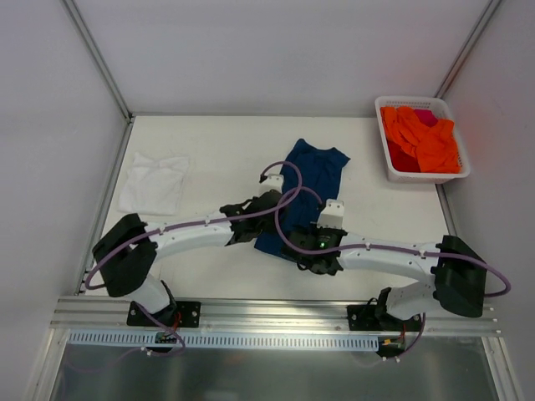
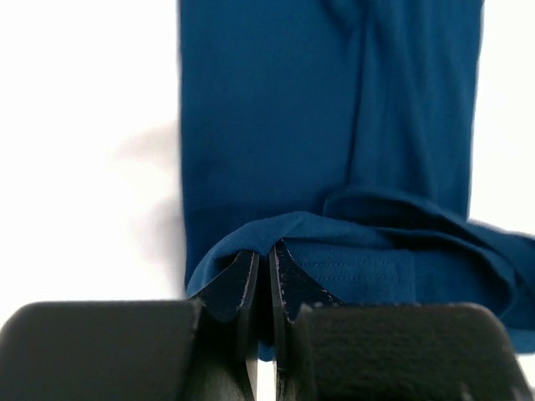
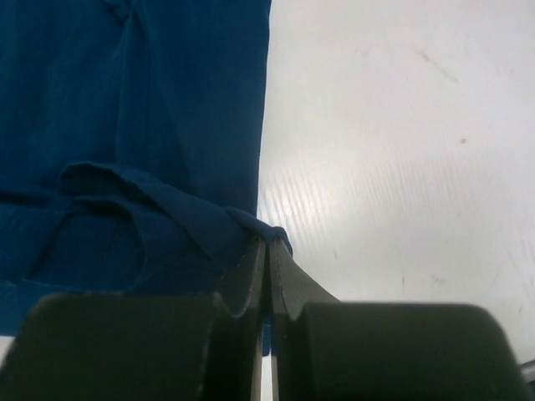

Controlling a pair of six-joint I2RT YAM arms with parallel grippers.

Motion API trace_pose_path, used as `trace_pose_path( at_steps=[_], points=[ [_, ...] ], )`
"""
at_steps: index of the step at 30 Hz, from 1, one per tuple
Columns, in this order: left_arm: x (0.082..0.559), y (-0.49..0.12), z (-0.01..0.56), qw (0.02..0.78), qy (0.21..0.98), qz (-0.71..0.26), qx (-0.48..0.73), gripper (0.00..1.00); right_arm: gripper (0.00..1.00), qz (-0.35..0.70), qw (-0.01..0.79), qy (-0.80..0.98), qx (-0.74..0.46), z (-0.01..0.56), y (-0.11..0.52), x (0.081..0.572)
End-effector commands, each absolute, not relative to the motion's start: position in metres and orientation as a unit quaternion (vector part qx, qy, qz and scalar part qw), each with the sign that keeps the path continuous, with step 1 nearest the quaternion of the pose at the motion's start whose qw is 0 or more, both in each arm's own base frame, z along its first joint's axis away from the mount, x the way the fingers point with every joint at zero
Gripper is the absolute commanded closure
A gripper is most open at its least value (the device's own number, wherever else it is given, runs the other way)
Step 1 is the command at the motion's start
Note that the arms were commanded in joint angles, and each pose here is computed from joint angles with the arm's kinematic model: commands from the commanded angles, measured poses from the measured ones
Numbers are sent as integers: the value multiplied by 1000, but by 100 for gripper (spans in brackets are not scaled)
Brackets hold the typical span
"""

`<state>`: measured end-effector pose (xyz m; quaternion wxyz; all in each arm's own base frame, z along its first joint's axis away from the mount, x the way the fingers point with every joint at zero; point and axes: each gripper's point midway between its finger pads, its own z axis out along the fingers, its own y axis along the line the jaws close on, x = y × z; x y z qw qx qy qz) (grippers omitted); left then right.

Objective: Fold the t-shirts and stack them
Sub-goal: Fold the folded rectangular tshirt in 1/3 of the way

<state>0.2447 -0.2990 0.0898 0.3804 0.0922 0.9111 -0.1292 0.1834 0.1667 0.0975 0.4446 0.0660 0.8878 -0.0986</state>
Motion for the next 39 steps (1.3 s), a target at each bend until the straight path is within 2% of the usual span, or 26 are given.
trace_pose_path(
  at_steps=[1,6,9,19,22,23,24,25,26,27,29,30,31,35,37,38,39],
  points=[
    [281,-339,111,396,891,-165,148,100,99,-99,460,882,19,113,177,217],
    [323,-375,103,383,890,-175,173,100,99,-109,437,892,23,101,178,254],
    [343,-374,88,368,901,-156,169,100,100,-116,417,901,22,89,178,273],
    [364,-346,82,376,908,-99,154,98,100,-133,387,912,14,64,187,320],
    [365,-346,81,372,908,-101,167,91,100,-132,388,912,10,65,191,325],
    [366,-346,77,368,909,-100,169,77,100,-133,389,912,10,65,192,326],
    [367,-348,76,367,909,-102,171,57,99,-133,389,912,9,66,193,327],
    [367,-348,73,364,909,-102,173,34,94,-139,385,912,8,65,191,326],
    [369,-350,76,366,908,-105,173,3,84,-143,389,910,11,67,190,328],
    [370,-353,77,368,907,-107,175,1,61,-147,392,908,11,68,188,329],
    [376,-358,91,382,900,-116,177,1,33,-160,412,897,16,82,183,333],
    [380,-359,99,392,896,-115,175,1,23,-165,420,892,19,89,180,336],
    [383,-361,114,406,889,-119,174,1,22,-169,430,887,17,101,178,341],
    [396,-366,175,460,862,-137,165,1,21,-174,486,856,29,167,167,353],
    [389,-364,198,470,854,-157,155,1,32,-159,497,853,25,185,167,352],
    [383,-361,192,462,859,-160,155,1,38,-135,500,855,19,196,170,348],
    [377,-359,193,458,860,-166,152,1,69,-122,499,858,17,198,170,344]
  ],
)
